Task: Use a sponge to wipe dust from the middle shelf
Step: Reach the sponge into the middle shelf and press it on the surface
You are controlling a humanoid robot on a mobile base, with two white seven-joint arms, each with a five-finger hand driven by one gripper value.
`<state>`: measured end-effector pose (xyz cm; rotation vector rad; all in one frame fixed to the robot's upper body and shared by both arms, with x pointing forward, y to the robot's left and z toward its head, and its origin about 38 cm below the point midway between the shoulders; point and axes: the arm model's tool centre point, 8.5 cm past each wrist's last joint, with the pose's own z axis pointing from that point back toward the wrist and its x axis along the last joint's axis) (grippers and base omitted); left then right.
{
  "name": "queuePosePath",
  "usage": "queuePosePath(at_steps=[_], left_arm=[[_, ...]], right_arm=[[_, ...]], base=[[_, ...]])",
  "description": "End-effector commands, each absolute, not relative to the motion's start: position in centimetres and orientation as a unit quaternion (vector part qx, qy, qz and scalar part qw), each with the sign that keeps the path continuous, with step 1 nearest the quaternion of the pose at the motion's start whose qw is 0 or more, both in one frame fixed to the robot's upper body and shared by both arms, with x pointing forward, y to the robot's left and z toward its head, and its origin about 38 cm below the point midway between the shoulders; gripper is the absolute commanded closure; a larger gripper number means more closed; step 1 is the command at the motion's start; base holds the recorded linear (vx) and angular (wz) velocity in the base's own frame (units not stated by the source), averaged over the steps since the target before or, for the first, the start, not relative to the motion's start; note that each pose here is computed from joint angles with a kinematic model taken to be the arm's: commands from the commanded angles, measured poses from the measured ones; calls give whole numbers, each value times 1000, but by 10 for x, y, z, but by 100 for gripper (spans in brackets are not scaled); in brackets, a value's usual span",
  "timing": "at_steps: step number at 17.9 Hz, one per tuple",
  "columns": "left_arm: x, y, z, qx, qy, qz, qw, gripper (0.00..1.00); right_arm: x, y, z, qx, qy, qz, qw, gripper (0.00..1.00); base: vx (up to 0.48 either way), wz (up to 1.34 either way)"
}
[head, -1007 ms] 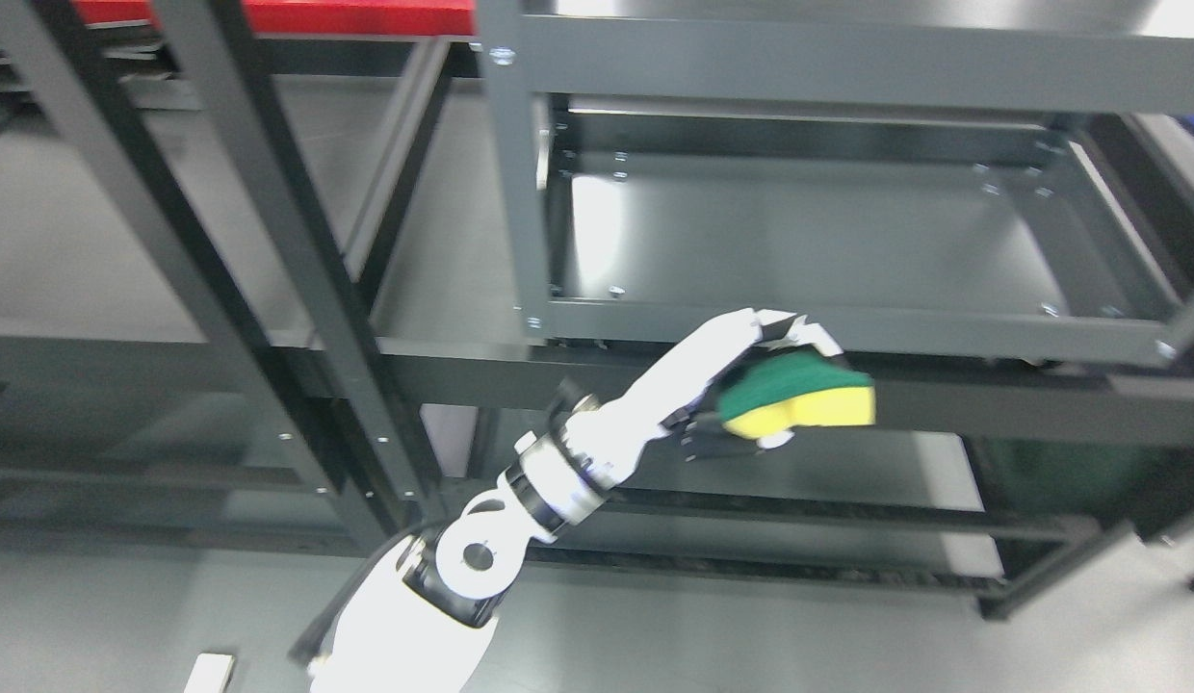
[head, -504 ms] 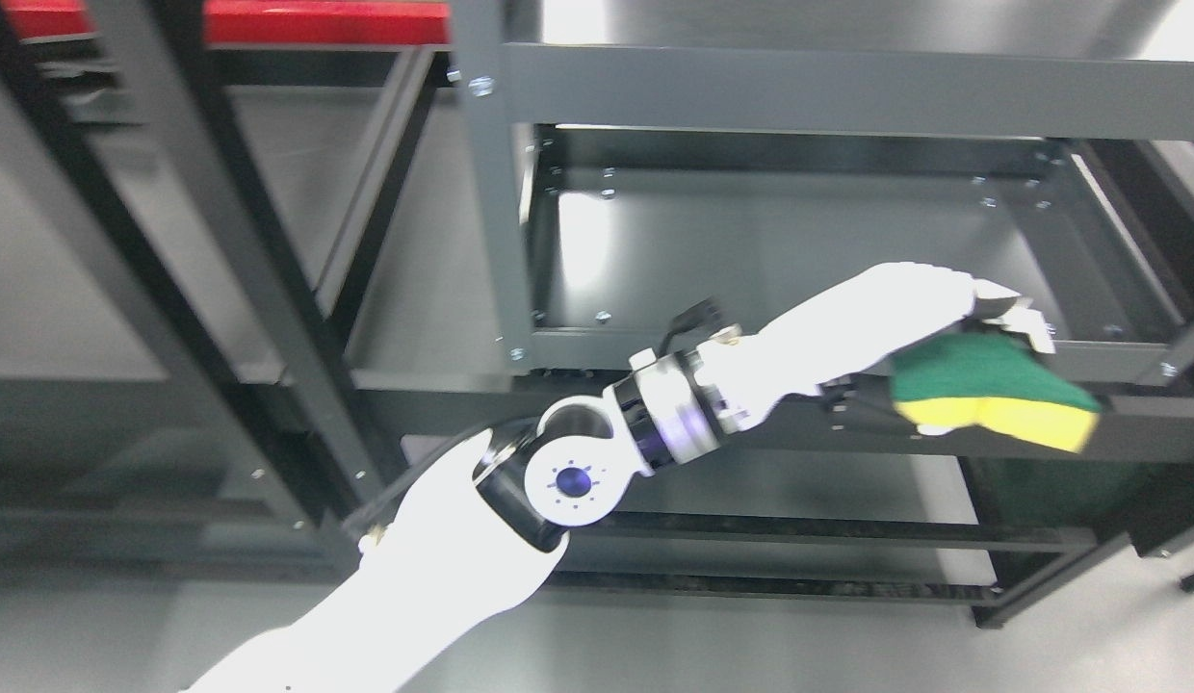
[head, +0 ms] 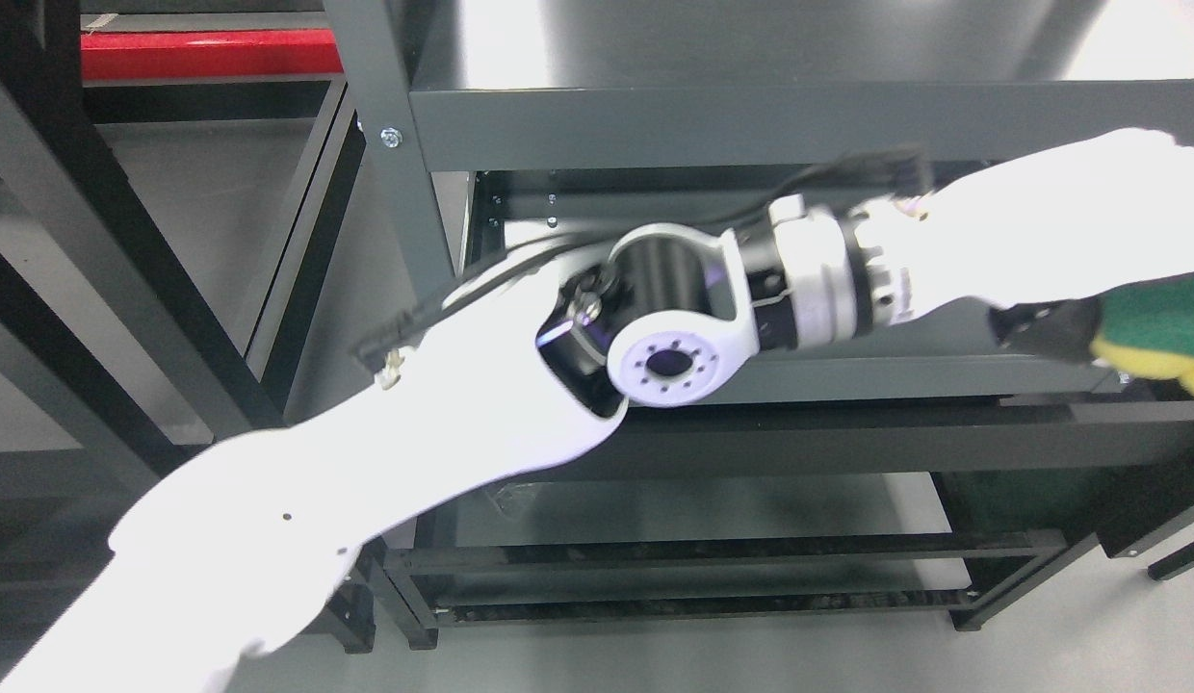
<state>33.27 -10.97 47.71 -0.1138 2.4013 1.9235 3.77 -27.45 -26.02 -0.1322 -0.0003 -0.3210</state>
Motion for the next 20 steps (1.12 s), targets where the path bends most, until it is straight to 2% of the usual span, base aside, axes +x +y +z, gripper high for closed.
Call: queuePosePath(at_steps=[1, 6, 11, 20], left_arm=[[330, -127, 512, -169, 699, 685, 121, 100], [328, -120, 519, -187, 652, 705, 206, 99], [322, -91, 544, -216, 612, 709, 277, 100], [335, 64, 551, -302, 602, 691, 262, 100]], right_arm=[[43, -287, -259, -76, -10, -160, 984, 0], [43, -287, -259, -76, -10, -160, 984, 0], [43, -287, -259, -76, -10, -160, 984, 0], [43, -287, -259, -76, -10, -160, 984, 0]], base=[[96, 85], [41, 149], [8, 20], [0, 0]])
